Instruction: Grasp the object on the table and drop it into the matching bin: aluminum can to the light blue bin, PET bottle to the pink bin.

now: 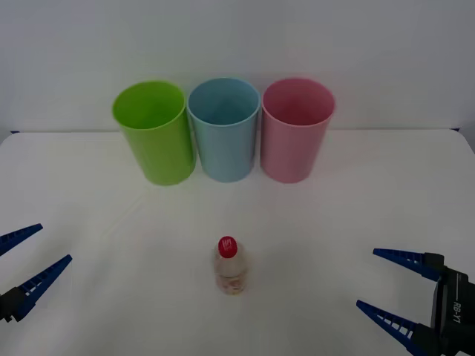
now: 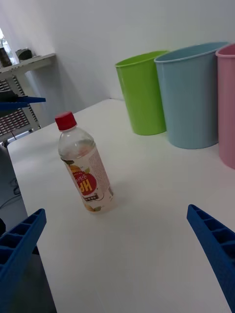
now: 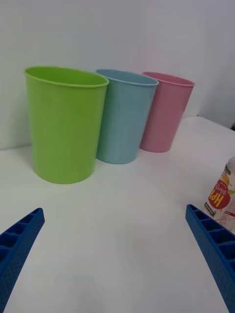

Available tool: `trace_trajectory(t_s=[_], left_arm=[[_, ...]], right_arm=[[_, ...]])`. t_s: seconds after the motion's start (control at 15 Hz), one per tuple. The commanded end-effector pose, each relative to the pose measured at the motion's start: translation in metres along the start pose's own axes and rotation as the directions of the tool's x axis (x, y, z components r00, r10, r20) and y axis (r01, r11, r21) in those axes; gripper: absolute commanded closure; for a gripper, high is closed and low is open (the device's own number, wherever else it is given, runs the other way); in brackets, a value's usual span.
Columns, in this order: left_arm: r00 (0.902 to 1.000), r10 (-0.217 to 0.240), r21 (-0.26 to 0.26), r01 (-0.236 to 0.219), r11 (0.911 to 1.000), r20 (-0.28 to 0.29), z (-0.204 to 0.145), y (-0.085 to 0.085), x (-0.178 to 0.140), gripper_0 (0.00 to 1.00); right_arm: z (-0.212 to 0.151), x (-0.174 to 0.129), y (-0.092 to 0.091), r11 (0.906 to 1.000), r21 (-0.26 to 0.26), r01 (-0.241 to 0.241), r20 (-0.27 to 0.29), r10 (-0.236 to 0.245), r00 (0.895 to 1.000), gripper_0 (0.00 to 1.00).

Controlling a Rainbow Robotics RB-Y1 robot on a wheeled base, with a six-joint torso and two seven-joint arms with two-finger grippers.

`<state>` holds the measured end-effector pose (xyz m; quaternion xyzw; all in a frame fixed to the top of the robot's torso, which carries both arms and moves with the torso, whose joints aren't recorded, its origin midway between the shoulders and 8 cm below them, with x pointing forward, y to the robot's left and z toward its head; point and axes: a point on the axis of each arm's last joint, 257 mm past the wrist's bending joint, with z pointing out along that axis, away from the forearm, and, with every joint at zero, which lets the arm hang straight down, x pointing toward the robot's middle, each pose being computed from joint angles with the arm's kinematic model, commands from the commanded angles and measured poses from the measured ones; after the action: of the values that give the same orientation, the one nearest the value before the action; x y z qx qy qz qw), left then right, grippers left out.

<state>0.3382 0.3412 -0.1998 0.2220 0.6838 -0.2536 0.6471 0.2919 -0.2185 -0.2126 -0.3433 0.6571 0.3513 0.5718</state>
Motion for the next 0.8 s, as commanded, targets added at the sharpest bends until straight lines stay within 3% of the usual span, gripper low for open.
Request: trace_trajectory(t_s=[0.07,0.27,0.47,0.6,0.8], left_arm=[[1.0000,0.000,0.000,0.000,1.0000,0.000,0.000,0.000,0.000,0.00],[1.0000,0.000,0.000,0.000,1.0000,0.000,0.000,0.000,0.000,0.00],[1.0000,0.000,0.000,0.000,1.0000,0.000,0.000,0.000,0.000,0.00],[1.0000,0.000,0.000,0.000,1.0000,0.000,0.000,0.000,0.000,0.00],[1.0000,0.000,0.000,0.000,1.0000,0.000,0.000,0.000,0.000,0.00]], right_arm=[[0.000,0.000,0.000,1.0000,0.000,0.000,0.000,0.000,1.000,0.00],[0.004,-0.002,0.001,0.9999,-0.001,0.013,0.011,-0.013,1.000,0.00],[0.008,0.006,0.005,0.9998,-0.013,0.015,-0.017,-0.016,1.000,0.00],[0.018,0.017,0.013,0.9993,-0.038,0.006,-0.040,-0.008,0.999,0.00],[0.040,0.026,0.025,0.9977,-0.065,-0.021,-0.031,0.019,0.999,0.00]])
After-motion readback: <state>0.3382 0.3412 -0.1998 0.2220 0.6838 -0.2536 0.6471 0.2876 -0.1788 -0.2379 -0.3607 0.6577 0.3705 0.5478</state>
